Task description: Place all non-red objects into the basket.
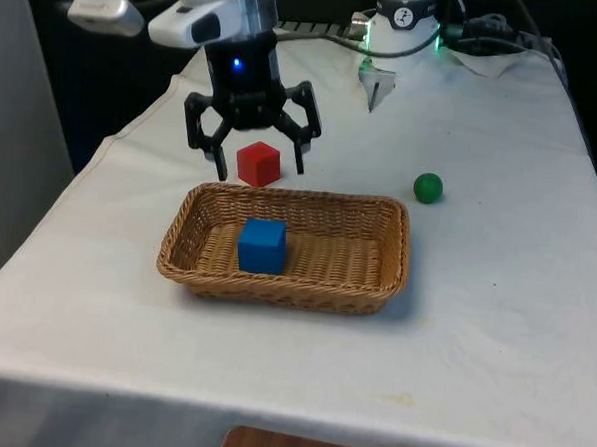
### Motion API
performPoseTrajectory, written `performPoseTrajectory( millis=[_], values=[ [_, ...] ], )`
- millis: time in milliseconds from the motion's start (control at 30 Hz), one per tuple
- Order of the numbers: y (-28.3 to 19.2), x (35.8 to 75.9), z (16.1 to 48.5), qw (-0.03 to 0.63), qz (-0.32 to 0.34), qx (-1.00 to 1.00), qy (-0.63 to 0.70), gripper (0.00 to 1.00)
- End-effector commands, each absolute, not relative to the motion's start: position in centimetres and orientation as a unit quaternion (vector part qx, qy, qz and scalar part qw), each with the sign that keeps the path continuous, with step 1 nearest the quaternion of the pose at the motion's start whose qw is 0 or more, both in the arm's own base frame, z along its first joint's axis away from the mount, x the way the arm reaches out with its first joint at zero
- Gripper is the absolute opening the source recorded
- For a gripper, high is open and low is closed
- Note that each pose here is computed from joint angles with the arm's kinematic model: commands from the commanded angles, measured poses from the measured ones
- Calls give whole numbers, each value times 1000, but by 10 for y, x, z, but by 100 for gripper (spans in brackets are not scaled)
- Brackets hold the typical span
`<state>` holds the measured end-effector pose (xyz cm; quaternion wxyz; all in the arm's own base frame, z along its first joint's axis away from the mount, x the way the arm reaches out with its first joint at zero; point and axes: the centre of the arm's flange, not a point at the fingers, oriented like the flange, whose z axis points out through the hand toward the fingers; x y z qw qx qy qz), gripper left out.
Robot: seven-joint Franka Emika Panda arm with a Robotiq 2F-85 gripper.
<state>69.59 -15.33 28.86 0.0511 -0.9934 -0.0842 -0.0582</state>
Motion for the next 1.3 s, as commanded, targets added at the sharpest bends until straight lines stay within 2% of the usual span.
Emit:
performPoseTrajectory(
  millis=[0, 500, 1067, 1267],
  values=[
    [-153, 691, 298, 49, -57, -994, -84, 100],
    [-148, 654, 338, 63, -57, -993, -87, 100],
    [-124, 619, 357, 81, -50, -991, -97, 100],
    [-117, 603, 370, 68, -49, -992, -99, 100]
  ],
)
